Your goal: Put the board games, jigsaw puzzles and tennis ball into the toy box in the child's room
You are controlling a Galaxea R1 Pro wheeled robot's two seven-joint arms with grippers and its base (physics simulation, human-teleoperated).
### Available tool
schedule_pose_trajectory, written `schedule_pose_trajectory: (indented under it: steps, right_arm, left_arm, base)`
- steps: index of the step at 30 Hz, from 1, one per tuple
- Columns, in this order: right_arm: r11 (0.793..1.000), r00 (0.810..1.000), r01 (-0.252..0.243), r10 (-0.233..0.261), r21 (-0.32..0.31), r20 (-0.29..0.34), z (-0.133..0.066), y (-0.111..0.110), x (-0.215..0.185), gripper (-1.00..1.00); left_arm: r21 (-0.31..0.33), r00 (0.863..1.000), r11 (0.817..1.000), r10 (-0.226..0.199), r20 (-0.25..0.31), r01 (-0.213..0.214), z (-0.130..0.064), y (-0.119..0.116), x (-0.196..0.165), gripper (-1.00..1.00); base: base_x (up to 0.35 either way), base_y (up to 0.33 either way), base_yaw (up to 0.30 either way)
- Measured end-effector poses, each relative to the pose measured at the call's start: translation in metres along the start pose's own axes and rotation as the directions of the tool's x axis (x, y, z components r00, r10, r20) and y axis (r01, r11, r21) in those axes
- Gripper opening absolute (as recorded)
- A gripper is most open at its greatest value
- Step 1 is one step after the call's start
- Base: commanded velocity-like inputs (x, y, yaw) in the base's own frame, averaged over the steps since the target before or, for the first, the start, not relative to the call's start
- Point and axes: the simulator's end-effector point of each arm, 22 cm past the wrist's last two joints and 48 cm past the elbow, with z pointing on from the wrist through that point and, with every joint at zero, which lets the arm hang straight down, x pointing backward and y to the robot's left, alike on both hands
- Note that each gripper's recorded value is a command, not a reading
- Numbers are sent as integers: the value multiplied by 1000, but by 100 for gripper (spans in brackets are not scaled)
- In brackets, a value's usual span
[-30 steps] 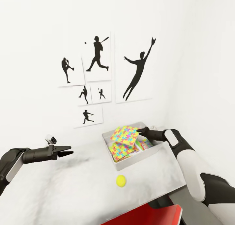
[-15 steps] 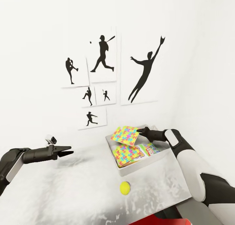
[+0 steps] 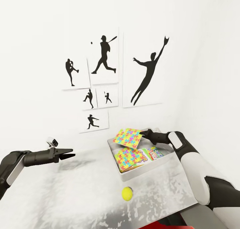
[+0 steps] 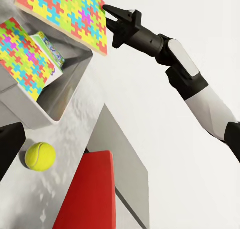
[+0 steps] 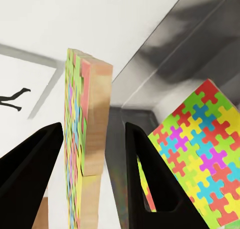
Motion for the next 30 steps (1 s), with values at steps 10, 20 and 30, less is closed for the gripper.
schedule_pose_trajectory:
  steps: [10, 20, 30]
  right_arm:
    - [1000, 1000, 7, -7, 6, -5, 0, 0, 1, -100]
    - [996, 1000, 26, -26, 81, 0, -7, -8, -14, -100]
    - [987, 997, 27, -15, 157, -78, -34, -40, -15, -100]
  left_arm:
    - [0, 1000, 1000, 0, 0, 0, 0, 0, 0, 100]
    - [-1, 1000, 1000, 0, 0, 0, -1, 0, 0, 100]
    - [-2, 1000, 1000, 1, 0, -1, -1, 0, 0, 100]
  base:
    - [0, 0, 0]
    - [0, 0, 0]
    - [0, 0, 0]
